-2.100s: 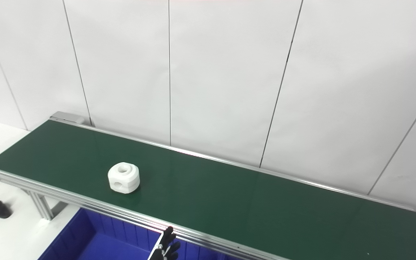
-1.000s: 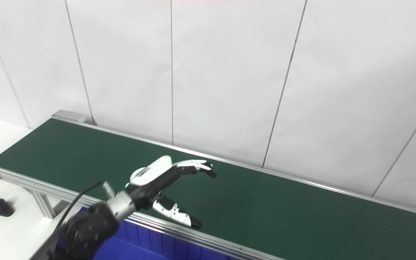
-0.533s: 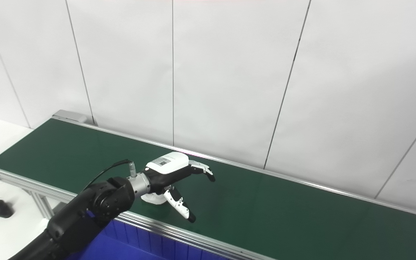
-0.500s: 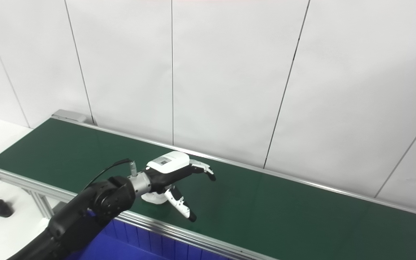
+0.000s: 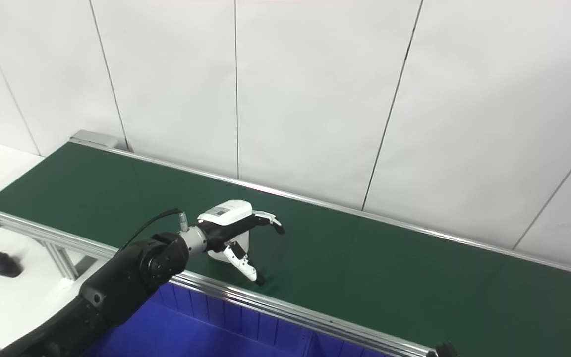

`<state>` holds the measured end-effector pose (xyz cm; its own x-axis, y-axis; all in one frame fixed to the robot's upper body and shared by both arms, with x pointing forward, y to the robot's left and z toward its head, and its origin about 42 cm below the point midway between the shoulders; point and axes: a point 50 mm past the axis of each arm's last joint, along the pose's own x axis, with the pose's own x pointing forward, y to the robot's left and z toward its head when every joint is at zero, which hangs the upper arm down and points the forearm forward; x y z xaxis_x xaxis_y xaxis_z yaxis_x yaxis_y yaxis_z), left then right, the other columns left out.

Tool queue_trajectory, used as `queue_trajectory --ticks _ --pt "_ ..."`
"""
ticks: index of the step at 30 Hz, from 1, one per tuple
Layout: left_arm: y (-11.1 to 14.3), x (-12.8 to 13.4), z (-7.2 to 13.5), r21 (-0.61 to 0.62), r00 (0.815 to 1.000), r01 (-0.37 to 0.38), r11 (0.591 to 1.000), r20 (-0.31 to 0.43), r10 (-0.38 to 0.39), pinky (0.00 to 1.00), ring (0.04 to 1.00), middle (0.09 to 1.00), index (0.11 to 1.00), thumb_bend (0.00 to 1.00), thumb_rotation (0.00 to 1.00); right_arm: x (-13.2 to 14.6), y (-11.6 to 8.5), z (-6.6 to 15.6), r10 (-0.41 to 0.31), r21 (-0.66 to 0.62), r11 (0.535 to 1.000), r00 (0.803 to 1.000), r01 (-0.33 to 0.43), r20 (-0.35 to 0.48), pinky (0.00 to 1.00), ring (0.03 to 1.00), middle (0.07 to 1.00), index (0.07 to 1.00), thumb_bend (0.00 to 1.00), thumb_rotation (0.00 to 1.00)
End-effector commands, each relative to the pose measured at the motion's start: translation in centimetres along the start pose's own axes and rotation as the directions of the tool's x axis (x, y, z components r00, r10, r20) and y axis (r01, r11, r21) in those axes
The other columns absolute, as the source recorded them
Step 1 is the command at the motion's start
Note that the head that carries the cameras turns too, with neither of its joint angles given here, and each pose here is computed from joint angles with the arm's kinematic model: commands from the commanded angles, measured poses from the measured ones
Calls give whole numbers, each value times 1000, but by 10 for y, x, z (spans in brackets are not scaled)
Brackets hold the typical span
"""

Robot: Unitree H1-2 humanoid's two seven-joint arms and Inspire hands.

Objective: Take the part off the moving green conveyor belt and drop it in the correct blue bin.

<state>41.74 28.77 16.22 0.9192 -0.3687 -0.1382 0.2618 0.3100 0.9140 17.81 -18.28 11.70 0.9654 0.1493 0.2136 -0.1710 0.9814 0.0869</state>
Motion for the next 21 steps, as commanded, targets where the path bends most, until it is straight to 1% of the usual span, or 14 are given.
queue_trajectory --ticks 1,2,3,8,11,14,16,18,21 --pt "25 12 6 41 996 -87 995 20 86 829 882 890 792 957 309 1 4 10 1 9 1000 1000 -1 23 994 987 1000 1000 700 1000" --pt "26 12 4 48 996 -85 995 11 85 832 885 891 796 958 308 0 5 11 1 8 1000 1000 -2 22 989 986 1000 1000 704 1000" --pt "26 14 1 54 997 -79 995 -7 79 842 889 892 799 960 279 -1 7 12 0 10 1000 1000 0 21 977 982 1000 1000 708 1000" --pt "25 20 -9 90 997 -55 994 -56 61 849 896 893 805 977 217 -6 11 17 0 27 1000 1000 0 15 970 976 999 1000 701 1000" --pt "25 23 -13 134 995 -73 988 -56 81 838 888 888 796 990 187 -9 12 18 7 39 999 1000 -7 14 975 975 997 1000 695 1000" --pt "26 28 -16 232 990 -113 966 -59 130 826 878 880 792 987 185 -12 15 19 5 47 999 1000 -5 11 967 969 991 1000 690 1000" --pt "26 30 -17 263 987 -127 956 -63 149 833 879 880 795 979 180 -14 16 20 5 53 999 1000 -6 9 962 964 985 1000 689 1000" --pt "26 33 -18 297 984 -129 946 -82 160 858 894 886 811 951 172 -16 18 21 9 52 999 1000 -9 8 959 962 974 1000 692 1000" --pt "25 40 -17 356 979 -120 927 -114 171 850 895 890 823 939 180 -18 20 22 13 42 999 1000 -14 9 942 952 963 1000 707 1000"
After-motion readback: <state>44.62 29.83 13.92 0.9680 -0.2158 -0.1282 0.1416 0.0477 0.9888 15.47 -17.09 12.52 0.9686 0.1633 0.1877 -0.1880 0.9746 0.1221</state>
